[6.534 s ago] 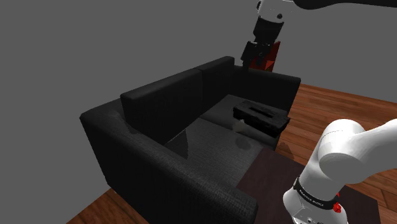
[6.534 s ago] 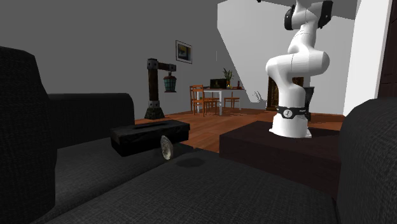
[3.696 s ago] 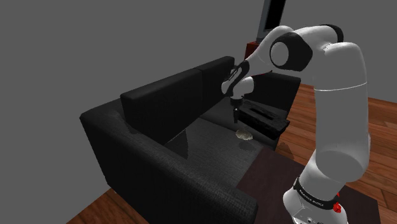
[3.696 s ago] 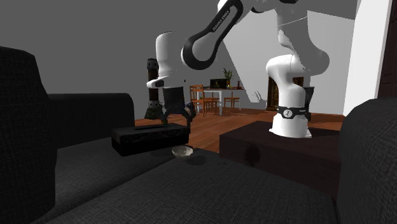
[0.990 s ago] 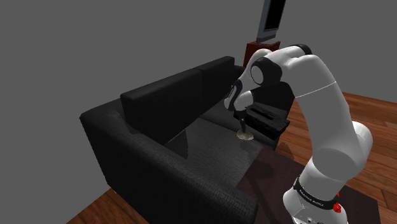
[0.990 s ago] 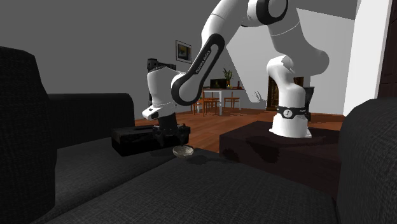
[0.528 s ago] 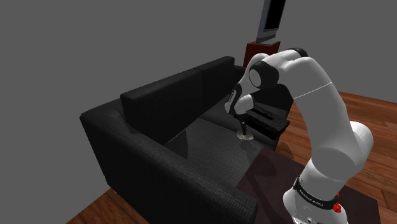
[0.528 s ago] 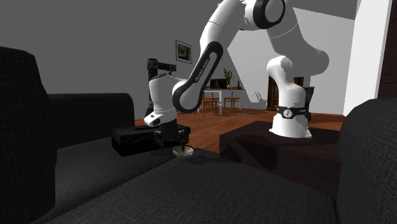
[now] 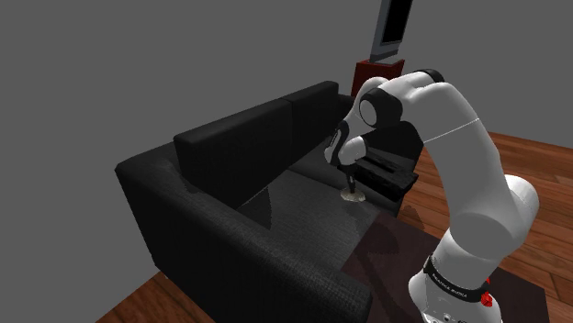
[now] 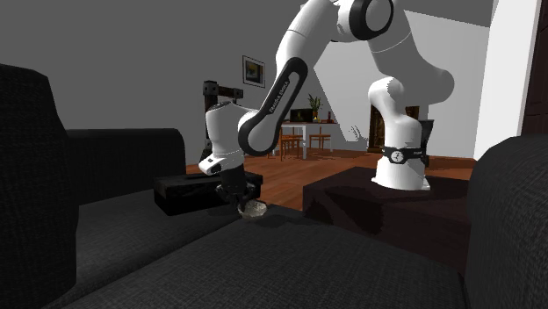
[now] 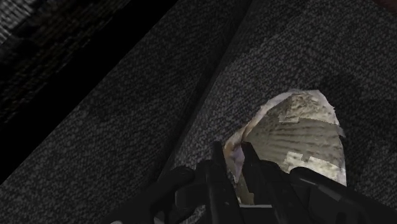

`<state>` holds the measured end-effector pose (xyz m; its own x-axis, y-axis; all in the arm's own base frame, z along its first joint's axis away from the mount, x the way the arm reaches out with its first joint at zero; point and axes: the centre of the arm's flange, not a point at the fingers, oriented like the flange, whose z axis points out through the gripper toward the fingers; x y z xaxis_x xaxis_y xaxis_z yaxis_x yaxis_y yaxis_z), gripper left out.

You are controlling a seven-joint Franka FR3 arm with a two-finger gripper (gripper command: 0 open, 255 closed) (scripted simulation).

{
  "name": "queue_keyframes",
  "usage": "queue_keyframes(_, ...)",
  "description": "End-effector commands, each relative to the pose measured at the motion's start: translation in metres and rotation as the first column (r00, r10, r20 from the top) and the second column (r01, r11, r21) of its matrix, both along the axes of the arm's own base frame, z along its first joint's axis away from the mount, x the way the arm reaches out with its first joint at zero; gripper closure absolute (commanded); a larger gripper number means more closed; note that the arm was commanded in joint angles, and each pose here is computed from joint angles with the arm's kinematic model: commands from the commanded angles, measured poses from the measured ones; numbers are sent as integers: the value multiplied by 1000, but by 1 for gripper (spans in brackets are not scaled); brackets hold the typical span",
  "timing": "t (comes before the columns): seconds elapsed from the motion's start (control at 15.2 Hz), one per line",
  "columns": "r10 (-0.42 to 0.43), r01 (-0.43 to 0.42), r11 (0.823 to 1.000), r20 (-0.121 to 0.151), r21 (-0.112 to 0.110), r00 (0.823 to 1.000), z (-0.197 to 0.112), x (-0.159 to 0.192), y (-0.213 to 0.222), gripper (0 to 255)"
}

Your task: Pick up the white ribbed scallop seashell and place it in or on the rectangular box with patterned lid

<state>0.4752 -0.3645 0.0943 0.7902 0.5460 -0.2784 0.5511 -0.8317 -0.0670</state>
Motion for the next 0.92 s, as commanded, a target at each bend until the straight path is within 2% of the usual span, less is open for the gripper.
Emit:
queue_keyframes(0.0, 0, 0, 1000, 0, 0, 1000, 0, 0, 0, 255)
queue_keyframes(0.4, 0, 0, 1000, 0, 0, 1000, 0, 0, 0, 255)
queue_keyframes(0.86, 0, 0, 1000, 0, 0, 1000, 37, 0, 0, 255)
